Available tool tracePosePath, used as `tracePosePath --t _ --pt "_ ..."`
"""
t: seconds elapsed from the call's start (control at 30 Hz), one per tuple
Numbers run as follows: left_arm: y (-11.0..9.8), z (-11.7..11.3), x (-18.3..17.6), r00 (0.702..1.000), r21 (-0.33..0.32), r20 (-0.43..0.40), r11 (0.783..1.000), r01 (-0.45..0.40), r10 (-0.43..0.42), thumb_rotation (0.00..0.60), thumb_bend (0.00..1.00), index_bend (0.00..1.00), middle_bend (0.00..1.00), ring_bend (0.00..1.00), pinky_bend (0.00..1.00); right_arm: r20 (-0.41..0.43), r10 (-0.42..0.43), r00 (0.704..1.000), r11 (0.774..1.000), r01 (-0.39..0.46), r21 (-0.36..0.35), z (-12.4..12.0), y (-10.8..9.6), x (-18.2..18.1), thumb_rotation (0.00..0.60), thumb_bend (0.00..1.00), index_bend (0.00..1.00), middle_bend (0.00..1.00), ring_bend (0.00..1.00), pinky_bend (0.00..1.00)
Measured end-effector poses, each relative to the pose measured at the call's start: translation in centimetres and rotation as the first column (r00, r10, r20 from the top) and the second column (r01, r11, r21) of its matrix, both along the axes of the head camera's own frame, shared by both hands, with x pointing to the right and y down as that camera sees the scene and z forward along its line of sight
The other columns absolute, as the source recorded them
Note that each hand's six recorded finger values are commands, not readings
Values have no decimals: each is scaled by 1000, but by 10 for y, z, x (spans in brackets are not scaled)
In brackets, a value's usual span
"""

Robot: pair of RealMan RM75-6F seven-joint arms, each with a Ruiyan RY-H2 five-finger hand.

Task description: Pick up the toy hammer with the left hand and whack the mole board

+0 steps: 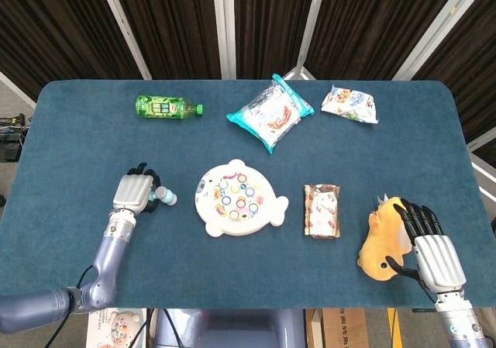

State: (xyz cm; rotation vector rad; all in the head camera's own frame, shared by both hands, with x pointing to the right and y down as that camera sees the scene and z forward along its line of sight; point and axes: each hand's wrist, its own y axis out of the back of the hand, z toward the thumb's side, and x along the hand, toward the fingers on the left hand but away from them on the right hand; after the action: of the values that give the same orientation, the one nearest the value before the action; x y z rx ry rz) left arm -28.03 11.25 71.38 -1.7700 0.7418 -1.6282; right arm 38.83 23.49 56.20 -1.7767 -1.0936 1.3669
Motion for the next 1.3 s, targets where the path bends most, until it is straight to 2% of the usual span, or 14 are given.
tracePosePath --t 0.27,0.37,0.5,0.63,0.73,1.13,1.3 --pt "1 1 3 1000 -2 -3 1000 -3 3 600 464 498 262 93 174 3 1 1000 1000 -1 0 0 0 0 600 217 0 0 0 0" --pt "1 1 3 1000 -1 -2 1000 -3 3 600 479 511 292 139 208 3 1 1000 1000 -1 1 -1 0 0 600 217 0 0 0 0" --pt "1 2 2 1000 2 -2 1000 2 -2 600 561 550 373 241 319 2 1 1000 1000 -1 0 0 0 0 600 217 0 0 0 0" --pt "2 2 2 1000 9 -6 1000 8 -8 600 637 592 459 359 471 2 5 1000 1000 -5 -2 0 1 0 600 217 0 0 0 0" --pt "1 2 2 1000 20 -12 1000 7 -7 600 665 617 500 403 524 1 6 1000 1000 -6 -1 0 1 1 600 217 0 0 0 0" --pt "-8 -14 -1 998 108 -56 994 1 5 600 679 656 543 438 552 0 7 1000 1000 -7 -2 0 1 1 600 217 0 0 0 0" --pt "-15 -25 0 998 142 -54 989 -31 39 600 679 656 543 438 552 0 9 1000 1000 -9 -3 0 1 1 600 217 0 0 0 0"
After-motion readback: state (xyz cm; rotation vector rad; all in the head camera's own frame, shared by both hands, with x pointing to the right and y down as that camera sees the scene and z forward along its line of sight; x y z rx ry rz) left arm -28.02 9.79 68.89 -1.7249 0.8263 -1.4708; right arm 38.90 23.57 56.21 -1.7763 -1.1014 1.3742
